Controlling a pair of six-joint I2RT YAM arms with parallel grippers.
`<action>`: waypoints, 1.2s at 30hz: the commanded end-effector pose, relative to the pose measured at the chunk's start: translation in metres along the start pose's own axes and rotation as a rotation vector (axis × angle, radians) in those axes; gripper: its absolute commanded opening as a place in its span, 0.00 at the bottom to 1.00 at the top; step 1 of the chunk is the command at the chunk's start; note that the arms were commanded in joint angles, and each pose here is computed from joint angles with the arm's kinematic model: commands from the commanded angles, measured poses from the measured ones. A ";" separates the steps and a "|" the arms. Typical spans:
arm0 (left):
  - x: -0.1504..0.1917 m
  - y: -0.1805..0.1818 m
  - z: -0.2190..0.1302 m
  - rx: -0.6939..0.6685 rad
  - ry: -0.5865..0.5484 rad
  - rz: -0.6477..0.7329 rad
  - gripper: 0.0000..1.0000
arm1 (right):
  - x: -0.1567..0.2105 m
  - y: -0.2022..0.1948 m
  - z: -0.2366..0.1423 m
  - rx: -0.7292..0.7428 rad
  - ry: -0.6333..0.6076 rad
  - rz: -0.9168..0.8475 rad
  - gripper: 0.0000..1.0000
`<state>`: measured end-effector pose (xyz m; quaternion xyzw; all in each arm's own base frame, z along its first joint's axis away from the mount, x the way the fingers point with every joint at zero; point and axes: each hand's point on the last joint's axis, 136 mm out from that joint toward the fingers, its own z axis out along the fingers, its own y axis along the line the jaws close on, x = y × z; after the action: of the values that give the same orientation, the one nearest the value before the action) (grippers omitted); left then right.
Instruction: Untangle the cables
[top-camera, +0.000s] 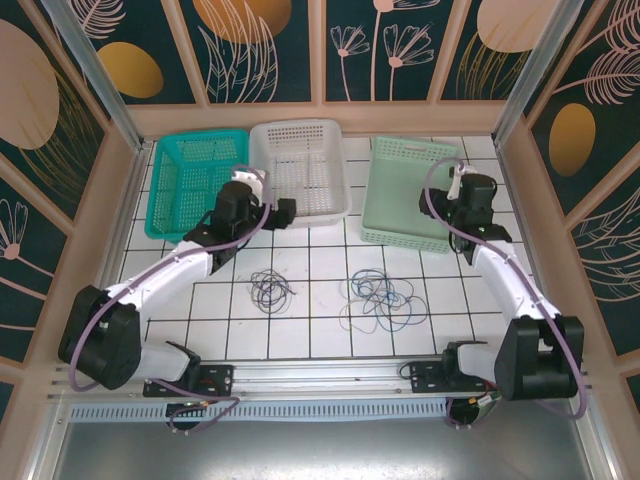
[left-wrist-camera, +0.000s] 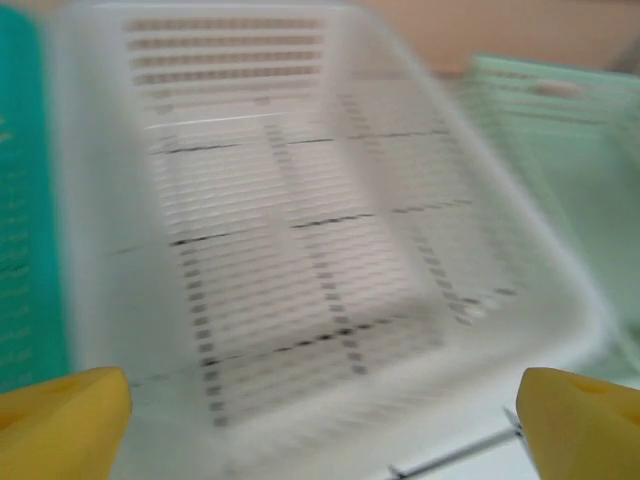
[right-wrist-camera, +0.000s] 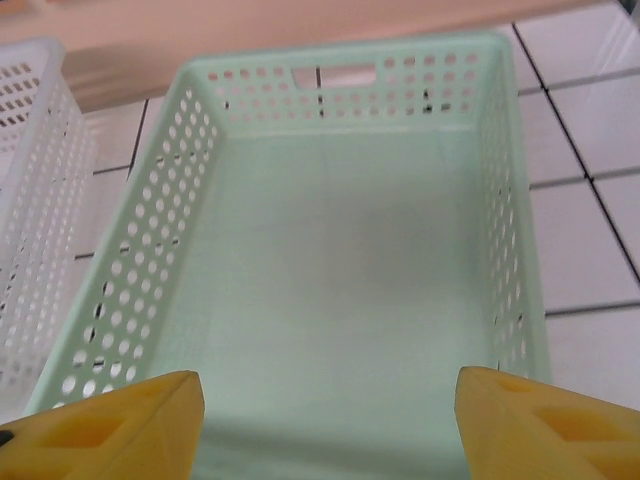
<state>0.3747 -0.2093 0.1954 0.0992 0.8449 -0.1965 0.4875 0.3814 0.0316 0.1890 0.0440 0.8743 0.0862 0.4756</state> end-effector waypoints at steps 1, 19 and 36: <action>0.019 -0.058 -0.004 0.228 0.031 0.166 0.99 | 0.009 0.009 -0.009 -0.063 -0.003 0.099 0.68; 0.115 -0.220 0.016 0.859 0.340 0.346 0.87 | 0.071 -0.022 -0.031 0.029 0.025 0.218 0.70; 0.168 -0.252 0.017 1.053 0.487 0.332 0.67 | 0.085 -0.022 -0.027 0.011 0.025 0.280 0.70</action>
<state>0.2197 -0.4381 0.0954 0.4836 0.7201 -0.4575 0.1954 0.3126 0.0211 0.1260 0.1502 0.8766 0.1339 0.4372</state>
